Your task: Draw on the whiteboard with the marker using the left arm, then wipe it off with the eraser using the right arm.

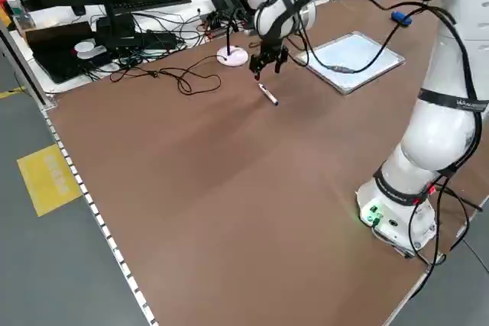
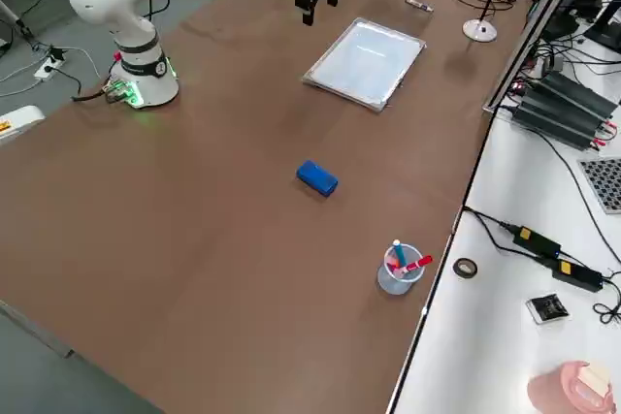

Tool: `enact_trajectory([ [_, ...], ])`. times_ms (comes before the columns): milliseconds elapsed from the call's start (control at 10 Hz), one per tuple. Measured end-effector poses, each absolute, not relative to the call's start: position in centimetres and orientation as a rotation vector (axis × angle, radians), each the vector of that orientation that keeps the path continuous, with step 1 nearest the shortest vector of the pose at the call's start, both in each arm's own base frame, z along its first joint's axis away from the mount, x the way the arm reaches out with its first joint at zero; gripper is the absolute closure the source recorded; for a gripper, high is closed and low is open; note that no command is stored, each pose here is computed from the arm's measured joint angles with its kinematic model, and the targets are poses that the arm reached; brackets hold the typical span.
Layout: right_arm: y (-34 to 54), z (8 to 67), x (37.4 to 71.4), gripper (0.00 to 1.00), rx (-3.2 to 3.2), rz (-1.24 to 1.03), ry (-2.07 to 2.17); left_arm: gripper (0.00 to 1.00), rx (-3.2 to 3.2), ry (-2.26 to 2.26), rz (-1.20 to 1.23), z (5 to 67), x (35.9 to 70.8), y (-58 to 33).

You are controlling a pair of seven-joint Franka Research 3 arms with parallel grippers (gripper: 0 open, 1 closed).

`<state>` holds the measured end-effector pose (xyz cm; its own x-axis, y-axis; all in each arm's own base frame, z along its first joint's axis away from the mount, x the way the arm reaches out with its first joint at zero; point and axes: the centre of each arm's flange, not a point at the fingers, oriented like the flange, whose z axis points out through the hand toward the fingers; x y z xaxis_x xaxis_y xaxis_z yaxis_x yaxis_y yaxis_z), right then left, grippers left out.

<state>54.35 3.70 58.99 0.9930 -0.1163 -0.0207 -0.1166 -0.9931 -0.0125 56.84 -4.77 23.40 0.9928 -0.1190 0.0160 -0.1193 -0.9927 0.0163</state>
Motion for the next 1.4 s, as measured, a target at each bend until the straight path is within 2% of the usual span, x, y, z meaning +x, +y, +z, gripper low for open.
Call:
enact_trajectory([
  [100,3.7,59.0,54.3,0.00,-3.122,0.031,0.183,0.07,3.114,-0.188,0.017,22.2,56.6,-4.9],
  [300,3.7,59.0,54.3,0.00,-3.122,0.032,0.184,0.19,3.109,-0.189,-0.013,20.4,56.1,-5.0],
  [400,3.6,59.0,54.3,0.00,-3.122,0.032,0.184,0.19,3.107,-0.189,-0.025,19.8,55.9,-5.0],
  [500,3.6,59.0,54.3,0.00,-3.122,0.032,0.183,0.25,3.105,-0.189,-0.033,19.3,55.8,-5.0],
  [1100,3.6,59.0,54.3,0.00,-3.123,0.036,0.178,0.37,3.100,-0.189,-0.063,17.9,55.5,-5.1],
  [1400,3.6,58.9,54.3,0.00,-3.123,0.037,0.176,0.64,3.100,-0.191,-0.068,17.7,55.4,-5.2],
])
